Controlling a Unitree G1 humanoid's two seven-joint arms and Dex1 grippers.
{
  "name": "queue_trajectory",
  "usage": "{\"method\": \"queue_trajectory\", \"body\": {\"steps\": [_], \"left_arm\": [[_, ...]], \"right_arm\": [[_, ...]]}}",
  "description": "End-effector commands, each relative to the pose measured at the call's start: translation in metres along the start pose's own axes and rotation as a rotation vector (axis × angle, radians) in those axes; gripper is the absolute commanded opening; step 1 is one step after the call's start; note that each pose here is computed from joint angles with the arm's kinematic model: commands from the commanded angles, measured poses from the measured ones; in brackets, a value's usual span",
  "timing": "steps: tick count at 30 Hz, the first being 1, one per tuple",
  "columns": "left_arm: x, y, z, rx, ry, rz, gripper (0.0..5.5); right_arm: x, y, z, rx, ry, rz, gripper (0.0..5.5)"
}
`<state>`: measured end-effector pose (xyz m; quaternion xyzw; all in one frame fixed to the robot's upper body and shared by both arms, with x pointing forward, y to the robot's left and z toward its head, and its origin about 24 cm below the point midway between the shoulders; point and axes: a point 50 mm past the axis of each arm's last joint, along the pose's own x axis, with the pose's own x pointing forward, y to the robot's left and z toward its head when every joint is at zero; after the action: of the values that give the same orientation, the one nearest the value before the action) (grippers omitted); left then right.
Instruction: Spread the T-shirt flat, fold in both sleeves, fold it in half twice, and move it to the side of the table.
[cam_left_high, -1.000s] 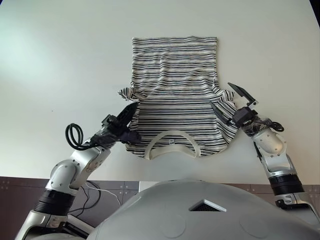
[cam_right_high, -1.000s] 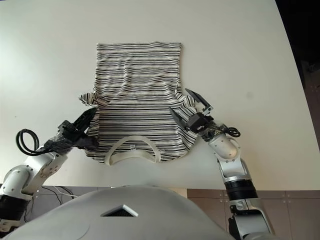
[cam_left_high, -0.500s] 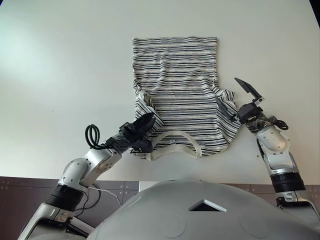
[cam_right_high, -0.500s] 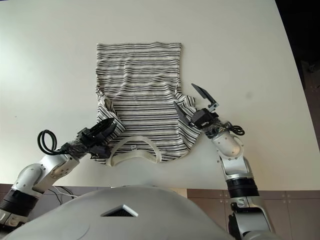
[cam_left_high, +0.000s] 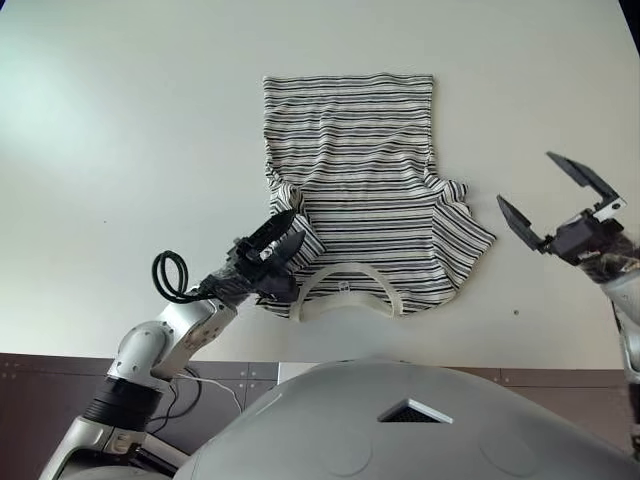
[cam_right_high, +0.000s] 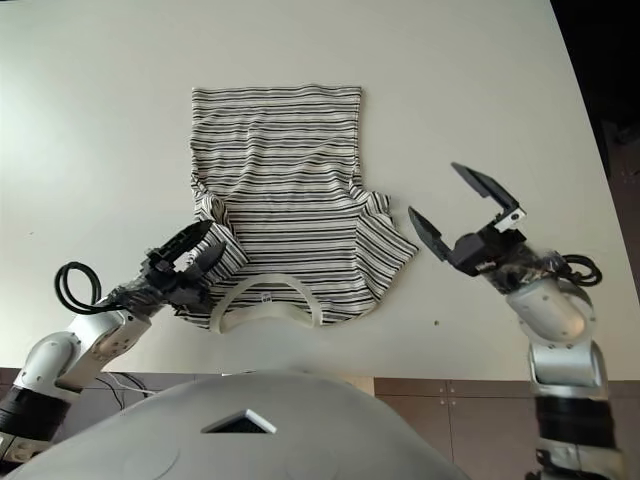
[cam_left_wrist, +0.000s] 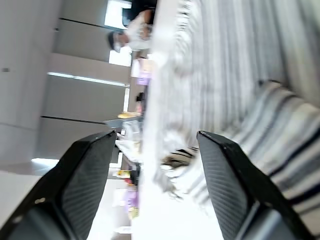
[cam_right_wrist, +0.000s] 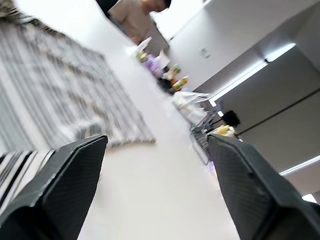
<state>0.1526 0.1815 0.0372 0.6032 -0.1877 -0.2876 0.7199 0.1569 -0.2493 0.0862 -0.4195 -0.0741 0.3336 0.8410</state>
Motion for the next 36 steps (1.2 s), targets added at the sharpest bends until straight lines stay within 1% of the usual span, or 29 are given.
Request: {"method": "queue_trajectory", "body": {"steps": [1, 5, 8, 9, 14, 17, 18, 20, 23, 25, 30, 33, 36], "left_arm": [[-0.002, 0.014, -0.001, -0.015, 0.005, 0.072, 2.97], [-0.006, 0.017, 0.004, -0.085, -0.008, 0.074, 2.97], [-0.009, 0.014, 0.004, -0.131, 0.007, 0.039, 2.97], [-0.010, 0.012, 0.003, -0.144, 0.009, 0.022, 3.20], [-0.016, 0.002, -0.001, -0.165, 0.039, -0.076, 3.87], [-0.018, 0.004, -0.005, -0.147, 0.057, -0.069, 4.37], [-0.018, 0.006, -0.009, -0.128, 0.090, -0.048, 4.59], [-0.019, 0.008, -0.014, -0.111, 0.132, -0.023, 4.75], [-0.019, 0.016, -0.012, -0.154, 0.145, 0.074, 4.75], [-0.017, 0.025, -0.009, -0.181, 0.138, 0.158, 4.75], [-0.010, 0.030, -0.009, -0.214, 0.143, 0.230, 4.75], [-0.007, 0.034, -0.006, -0.251, 0.130, 0.270, 4.75], [-0.006, 0.037, -0.006, -0.266, 0.130, 0.296, 4.75]], "right_arm": [[-0.018, 0.009, 0.002, -0.033, 0.049, 0.144, 3.67], [-0.033, 0.026, -0.014, -0.105, 0.186, 0.322, 3.67], [-0.030, 0.036, -0.018, -0.127, 0.198, 0.364, 3.67], [-0.029, 0.038, -0.018, -0.129, 0.193, 0.367, 3.67], [-0.020, 0.037, -0.017, -0.134, 0.161, 0.341, 3.67], [-0.019, 0.036, -0.017, -0.140, 0.160, 0.336, 3.67], [-0.018, 0.035, -0.019, -0.154, 0.169, 0.333, 3.67], [-0.017, 0.033, -0.021, -0.177, 0.183, 0.330, 3.67], [-0.016, 0.028, -0.035, -0.271, 0.251, 0.354, 3.67], [-0.009, 0.026, -0.038, -0.298, 0.244, 0.349, 3.67], [0.010, 0.028, -0.039, -0.345, 0.217, 0.298, 3.67], [0.014, 0.034, -0.033, -0.364, 0.186, 0.325, 3.67], [0.011, 0.038, -0.024, -0.382, 0.159, 0.367, 3.67]]}}
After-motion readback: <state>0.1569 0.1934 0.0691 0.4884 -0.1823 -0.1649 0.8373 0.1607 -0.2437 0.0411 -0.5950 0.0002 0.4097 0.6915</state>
